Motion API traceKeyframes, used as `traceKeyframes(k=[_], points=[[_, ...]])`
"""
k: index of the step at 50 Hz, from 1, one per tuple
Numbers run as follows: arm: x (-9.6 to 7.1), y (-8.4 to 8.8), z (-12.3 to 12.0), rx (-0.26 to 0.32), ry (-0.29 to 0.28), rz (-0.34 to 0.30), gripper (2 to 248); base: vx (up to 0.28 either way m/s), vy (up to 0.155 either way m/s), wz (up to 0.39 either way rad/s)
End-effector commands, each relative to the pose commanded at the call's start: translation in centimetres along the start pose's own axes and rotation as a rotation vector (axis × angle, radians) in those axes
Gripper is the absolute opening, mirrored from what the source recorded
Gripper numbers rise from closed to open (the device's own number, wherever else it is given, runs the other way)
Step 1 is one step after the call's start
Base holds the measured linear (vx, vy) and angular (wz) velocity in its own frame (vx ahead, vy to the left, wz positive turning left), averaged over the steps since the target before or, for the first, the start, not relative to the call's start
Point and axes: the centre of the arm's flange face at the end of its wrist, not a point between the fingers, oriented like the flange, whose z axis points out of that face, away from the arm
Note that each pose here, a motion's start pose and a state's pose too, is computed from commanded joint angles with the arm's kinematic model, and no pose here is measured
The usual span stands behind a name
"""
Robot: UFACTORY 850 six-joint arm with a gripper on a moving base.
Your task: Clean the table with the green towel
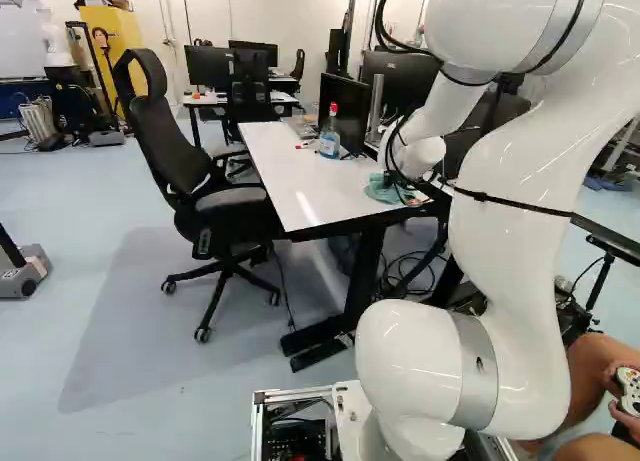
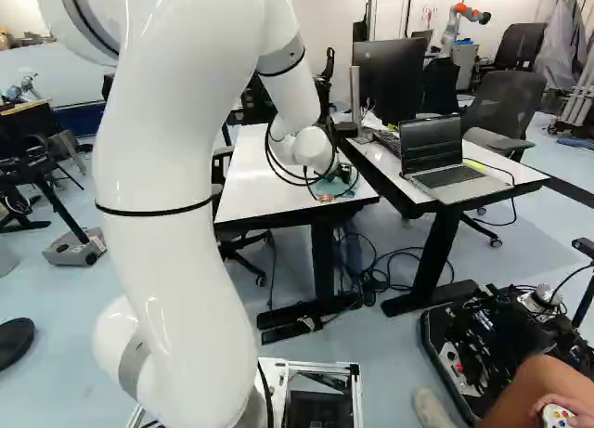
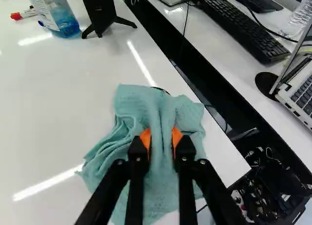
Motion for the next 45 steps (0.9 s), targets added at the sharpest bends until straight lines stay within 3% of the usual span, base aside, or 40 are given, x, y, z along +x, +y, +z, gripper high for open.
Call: traceKeyframes(k=[4,5,27,45], points=[[0.0,0.0,0.0,0.000,0.000,0.000,64,0.000,0.000,0.000],[0.0,0.0,0.0,0.000,0.000,0.000,51,0.000,0.000,0.000],[0.1,0.0,-0.2,0.000,0.003,0.000,50,0.000,0.000,0.000],[2.0,-0.5,-1.0,0.004,0.042,-0.010,50,0.000,0.000,0.000]])
